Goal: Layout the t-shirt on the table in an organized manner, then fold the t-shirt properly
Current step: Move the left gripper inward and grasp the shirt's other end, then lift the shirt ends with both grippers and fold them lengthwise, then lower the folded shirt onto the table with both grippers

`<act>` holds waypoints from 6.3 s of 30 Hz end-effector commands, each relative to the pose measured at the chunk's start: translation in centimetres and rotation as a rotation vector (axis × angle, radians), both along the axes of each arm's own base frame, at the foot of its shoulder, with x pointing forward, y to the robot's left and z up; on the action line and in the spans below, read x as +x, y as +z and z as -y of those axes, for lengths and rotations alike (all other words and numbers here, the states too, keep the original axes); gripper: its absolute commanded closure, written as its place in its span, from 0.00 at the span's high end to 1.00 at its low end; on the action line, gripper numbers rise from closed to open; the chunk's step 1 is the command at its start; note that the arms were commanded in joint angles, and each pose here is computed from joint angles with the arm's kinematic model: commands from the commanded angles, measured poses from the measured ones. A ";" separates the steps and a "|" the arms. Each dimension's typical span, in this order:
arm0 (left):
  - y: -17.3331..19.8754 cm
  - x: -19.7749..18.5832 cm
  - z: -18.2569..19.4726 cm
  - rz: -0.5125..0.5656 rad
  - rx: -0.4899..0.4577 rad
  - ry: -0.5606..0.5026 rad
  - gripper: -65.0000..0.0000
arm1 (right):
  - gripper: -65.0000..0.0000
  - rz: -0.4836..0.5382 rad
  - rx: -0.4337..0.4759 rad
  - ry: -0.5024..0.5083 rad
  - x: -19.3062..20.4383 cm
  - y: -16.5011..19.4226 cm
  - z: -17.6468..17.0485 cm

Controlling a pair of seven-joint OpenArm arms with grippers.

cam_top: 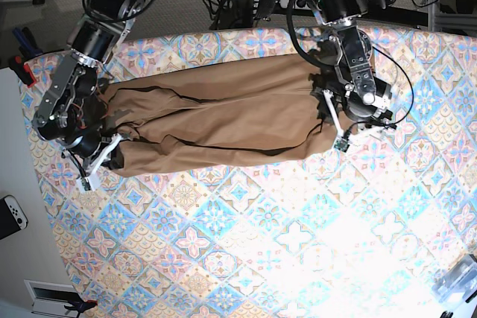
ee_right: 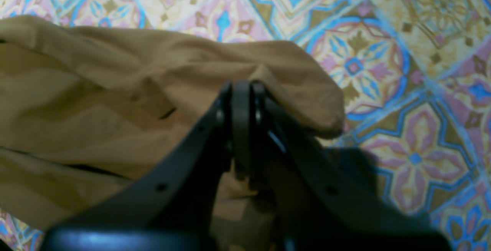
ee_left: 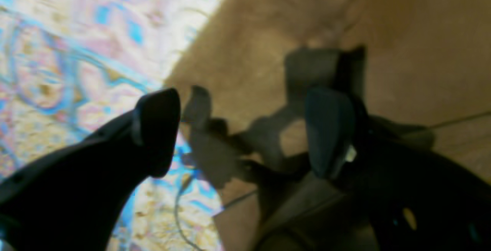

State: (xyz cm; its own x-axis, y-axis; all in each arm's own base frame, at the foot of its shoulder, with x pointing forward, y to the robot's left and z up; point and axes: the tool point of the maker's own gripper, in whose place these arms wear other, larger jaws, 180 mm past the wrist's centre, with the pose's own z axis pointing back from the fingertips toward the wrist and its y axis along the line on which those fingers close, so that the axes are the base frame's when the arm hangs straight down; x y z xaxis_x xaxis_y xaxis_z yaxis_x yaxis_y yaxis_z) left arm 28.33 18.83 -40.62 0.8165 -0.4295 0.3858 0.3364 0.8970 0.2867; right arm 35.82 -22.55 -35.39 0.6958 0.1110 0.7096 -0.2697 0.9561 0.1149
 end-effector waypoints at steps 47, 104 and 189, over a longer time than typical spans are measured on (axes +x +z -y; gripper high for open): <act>10.9 6.5 -4.6 0.330 0.075 0.118 0.00 | 0.00 0.064 0.038 0.002 3.3 2.2 0.0; 2.8 7.3 -2.5 0.201 0.062 -0.094 0.00 | 0.00 0.081 0.067 0.105 7.6 4.1 -3.3; 4.8 -3.6 -5.6 0.142 0.323 -0.111 0.00 | 0.00 -0.182 -0.003 -0.099 -4.5 -3.1 4.0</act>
State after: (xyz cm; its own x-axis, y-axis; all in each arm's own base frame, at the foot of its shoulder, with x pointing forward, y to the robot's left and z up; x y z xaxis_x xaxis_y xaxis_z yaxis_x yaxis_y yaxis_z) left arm 24.21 23.76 -37.06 0.7102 -0.6296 0.3150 0.3914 0.7250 0.5667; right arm 29.98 -25.57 -40.11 0.8511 0.0314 0.5240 -0.1472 0.9725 0.1808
